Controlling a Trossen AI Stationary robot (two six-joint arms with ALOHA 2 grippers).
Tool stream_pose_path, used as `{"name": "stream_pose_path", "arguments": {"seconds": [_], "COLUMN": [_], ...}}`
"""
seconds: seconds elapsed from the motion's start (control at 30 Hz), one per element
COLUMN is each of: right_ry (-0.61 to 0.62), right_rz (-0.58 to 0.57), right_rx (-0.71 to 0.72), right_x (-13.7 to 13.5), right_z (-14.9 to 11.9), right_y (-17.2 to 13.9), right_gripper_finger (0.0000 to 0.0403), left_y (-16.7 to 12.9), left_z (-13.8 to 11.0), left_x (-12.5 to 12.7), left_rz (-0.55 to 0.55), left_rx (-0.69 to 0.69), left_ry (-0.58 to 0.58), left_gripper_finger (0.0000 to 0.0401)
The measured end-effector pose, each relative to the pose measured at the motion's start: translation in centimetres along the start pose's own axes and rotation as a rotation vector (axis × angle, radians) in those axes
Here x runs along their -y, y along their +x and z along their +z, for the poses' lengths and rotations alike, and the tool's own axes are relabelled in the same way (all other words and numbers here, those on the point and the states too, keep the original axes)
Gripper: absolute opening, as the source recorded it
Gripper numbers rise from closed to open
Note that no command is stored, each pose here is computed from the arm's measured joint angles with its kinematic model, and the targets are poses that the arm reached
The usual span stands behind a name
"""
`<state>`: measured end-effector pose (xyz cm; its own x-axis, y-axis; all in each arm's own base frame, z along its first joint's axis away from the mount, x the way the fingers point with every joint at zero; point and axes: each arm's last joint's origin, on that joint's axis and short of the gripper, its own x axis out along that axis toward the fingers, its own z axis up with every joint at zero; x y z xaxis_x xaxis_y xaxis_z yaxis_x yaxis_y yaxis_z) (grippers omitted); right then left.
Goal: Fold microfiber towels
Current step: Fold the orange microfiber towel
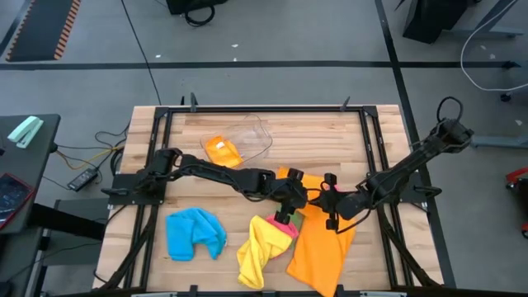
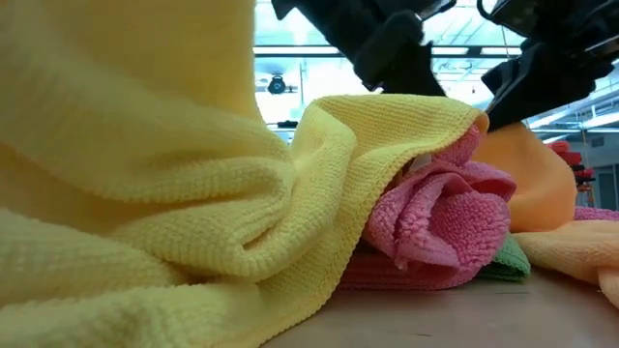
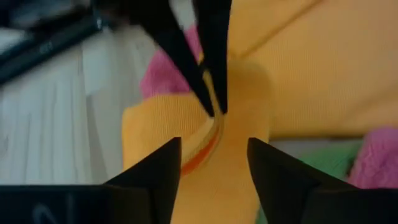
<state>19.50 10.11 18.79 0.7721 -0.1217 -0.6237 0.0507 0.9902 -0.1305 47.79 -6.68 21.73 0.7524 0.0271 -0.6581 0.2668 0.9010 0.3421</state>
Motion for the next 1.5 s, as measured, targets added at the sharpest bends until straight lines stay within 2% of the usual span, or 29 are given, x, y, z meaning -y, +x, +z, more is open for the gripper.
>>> {"name": "stream_pose_path", "arguments": {"seconds": [0.17, 0.27, 0.37, 0.47, 0.73, 0.93, 1.33, 1.43, 1.5], "right_ry": [-0.017, -0.021, -0.022, -0.025, -0.035, -0.054, -0.064, -0.064, -0.065], "right_rz": [0.000, 0.003, 0.003, 0.004, 0.024, 0.039, 0.032, 0.023, 0.020], "right_rx": [0.004, 0.000, -0.002, -0.002, -0.017, -0.026, -0.017, -0.014, -0.014], "right_x": [-0.1, -0.1, -0.1, -0.1, -0.2, -0.4, -0.6, -0.6, -0.6], "right_z": [0.0, 0.0, 0.0, 0.0, -0.1, -0.3, -0.3, -0.3, -0.3], "right_y": [-0.1, -0.1, -0.1, -0.1, -0.1, -0.3, -0.4, -0.4, -0.4], "right_gripper_finger": [0.0008, 0.0007, 0.0007, 0.0007, 0.0010, 0.0011, 0.0012, 0.0012, 0.0012], "left_y": [1.1, 1.7, 2.4, 3.1, 3.2, 3.1, 3.1, 3.0, 3.0], "left_z": [-0.2, -0.5, -1.4, -2.6, -4.2, -4.9, -5.4, -5.6, -5.4], "left_x": [0.0, -0.1, -0.1, -0.8, -3.2, -3.1, -4.0, -3.8, -3.5], "left_rz": [0.015, 0.009, -0.046, -0.076, -0.064, -0.094, -0.072, -0.056, -0.022], "left_rx": [0.026, 0.037, -0.001, -0.046, -0.126, -0.182, -0.213, -0.248, -0.271], "left_ry": [0.059, 0.109, 0.128, 0.112, 0.055, 0.120, 0.127, 0.182, 0.219], "left_gripper_finger": [0.0226, 0.0227, 0.0218, 0.0202, 0.0148, 0.0108, 0.0056, 0.0020, 0.0011]}}
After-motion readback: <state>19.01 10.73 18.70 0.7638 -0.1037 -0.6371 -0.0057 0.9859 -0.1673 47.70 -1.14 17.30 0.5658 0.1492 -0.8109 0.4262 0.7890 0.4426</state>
